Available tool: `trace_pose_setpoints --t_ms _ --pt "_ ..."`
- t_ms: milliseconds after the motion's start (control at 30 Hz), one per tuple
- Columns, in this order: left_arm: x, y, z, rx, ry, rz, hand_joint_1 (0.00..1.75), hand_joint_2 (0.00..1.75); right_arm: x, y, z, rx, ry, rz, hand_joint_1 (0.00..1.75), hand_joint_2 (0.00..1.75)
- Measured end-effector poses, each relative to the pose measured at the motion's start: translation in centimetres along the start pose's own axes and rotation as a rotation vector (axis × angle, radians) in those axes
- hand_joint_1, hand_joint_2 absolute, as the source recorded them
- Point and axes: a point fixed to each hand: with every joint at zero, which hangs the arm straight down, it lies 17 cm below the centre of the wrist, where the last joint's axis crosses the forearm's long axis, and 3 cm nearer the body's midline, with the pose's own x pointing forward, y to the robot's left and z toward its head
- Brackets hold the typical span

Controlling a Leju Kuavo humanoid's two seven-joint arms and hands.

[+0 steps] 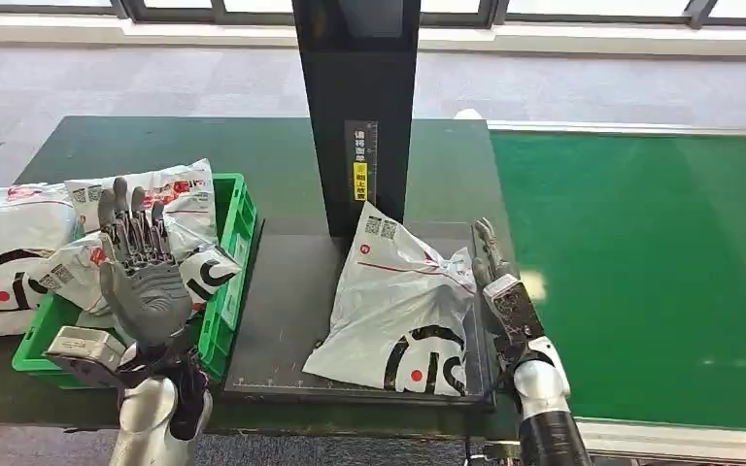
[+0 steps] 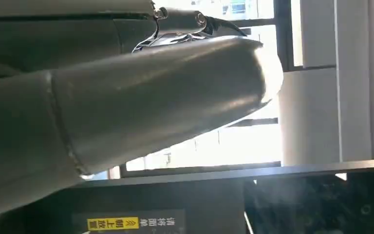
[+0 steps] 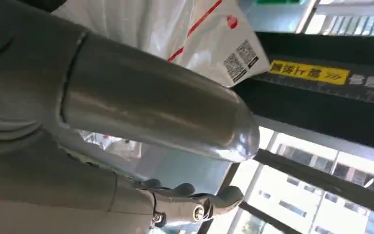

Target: Moved the parcel from conveyor to table for the left to box.

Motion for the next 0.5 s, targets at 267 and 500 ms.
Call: trace_pose_setpoints --t_ms 267,500 --pt "-3.1 -8.0 2.7 -0.366 0.029 -0.283 0.00 0.00 9.4 -2.5 1.3 -0.064 -0.304 -0.161 0.00 1.75" --pt "-8.8 -15.5 9.3 -0.769 0.108 -0.539 0.00 1.75 20.8 -5.2 3.7 -0.111 -0.590 -0.110 0.00 1.75"
